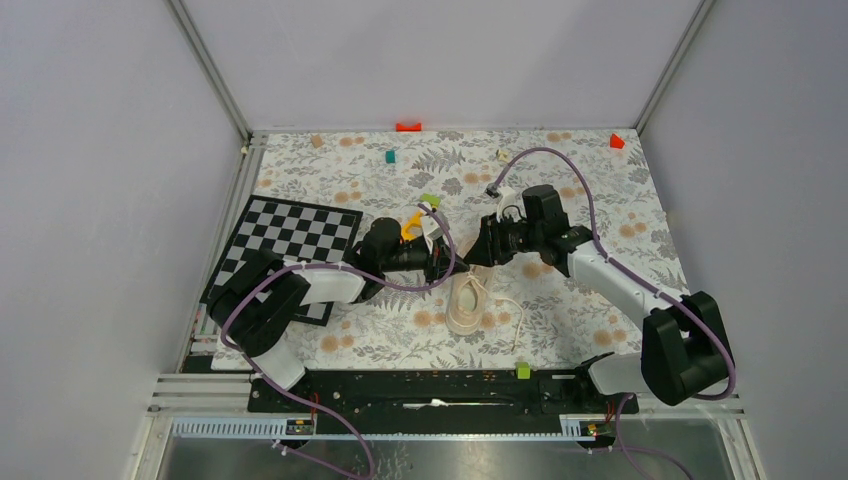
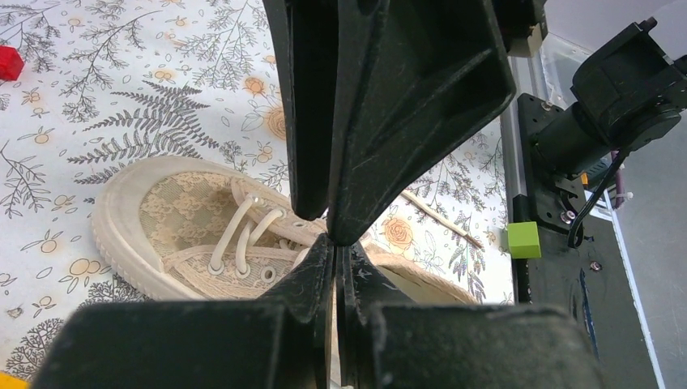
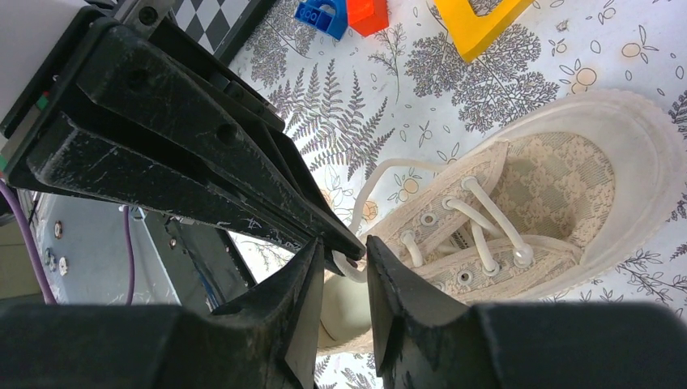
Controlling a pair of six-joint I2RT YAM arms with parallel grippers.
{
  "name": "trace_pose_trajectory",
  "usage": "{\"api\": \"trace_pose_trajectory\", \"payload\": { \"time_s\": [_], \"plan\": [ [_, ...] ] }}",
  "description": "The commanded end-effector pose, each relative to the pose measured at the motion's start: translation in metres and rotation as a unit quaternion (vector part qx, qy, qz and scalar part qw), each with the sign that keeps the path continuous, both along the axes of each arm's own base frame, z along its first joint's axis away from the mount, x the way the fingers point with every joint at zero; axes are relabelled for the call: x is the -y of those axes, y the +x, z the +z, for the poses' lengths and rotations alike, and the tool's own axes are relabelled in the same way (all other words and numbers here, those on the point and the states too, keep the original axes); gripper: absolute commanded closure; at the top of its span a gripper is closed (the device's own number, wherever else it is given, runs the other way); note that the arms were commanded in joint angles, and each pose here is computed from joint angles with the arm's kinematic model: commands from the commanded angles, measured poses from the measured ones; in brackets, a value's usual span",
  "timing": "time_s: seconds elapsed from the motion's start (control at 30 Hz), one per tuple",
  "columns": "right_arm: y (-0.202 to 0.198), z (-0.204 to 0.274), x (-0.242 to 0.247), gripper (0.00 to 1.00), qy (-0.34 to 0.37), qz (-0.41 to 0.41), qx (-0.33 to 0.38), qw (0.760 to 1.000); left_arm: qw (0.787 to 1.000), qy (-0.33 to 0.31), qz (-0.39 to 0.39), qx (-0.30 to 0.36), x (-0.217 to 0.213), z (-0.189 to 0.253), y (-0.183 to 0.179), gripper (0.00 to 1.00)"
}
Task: Tie the shoes
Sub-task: Wrap the shoelace around the shoelace.
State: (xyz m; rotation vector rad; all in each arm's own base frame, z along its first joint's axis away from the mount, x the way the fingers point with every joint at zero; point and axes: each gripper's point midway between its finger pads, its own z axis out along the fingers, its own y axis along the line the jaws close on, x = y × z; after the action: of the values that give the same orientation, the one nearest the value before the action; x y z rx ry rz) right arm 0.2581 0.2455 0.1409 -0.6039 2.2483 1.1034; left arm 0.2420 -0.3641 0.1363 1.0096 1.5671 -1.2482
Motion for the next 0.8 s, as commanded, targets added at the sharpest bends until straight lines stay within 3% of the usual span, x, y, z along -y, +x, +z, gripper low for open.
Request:
{"api": "trace_pose_trajectory", "payload": {
  "time_s": [0.0,0.13,0.43,0.77],
  "plan": [
    [-0.003,0.005,-0.006,0.65,0.009,0.019,-0.004,1.000,0.997,-0.047,-0.013,0.052,0.009,0.034,0.003,1.00],
    [-0.003,-0.002,0.001,0.60,-0.010,0.010,0.000,1.000,0.998,-0.046,-0.012,0.052,0.008,0.033,0.004,1.00],
    [-0.005,-0.009,0.001,0.64,-0.013,0.014,-0.010,1.000,0.997,-0.046,-0.008,0.055,0.008,0.034,0.006,1.00],
    [-0.012,-0.007,-0.005,0.60,0.007,0.033,-0.025,0.999,0.998,-0.041,0.003,0.055,0.001,0.030,0.013,1.00]
  ]
}}
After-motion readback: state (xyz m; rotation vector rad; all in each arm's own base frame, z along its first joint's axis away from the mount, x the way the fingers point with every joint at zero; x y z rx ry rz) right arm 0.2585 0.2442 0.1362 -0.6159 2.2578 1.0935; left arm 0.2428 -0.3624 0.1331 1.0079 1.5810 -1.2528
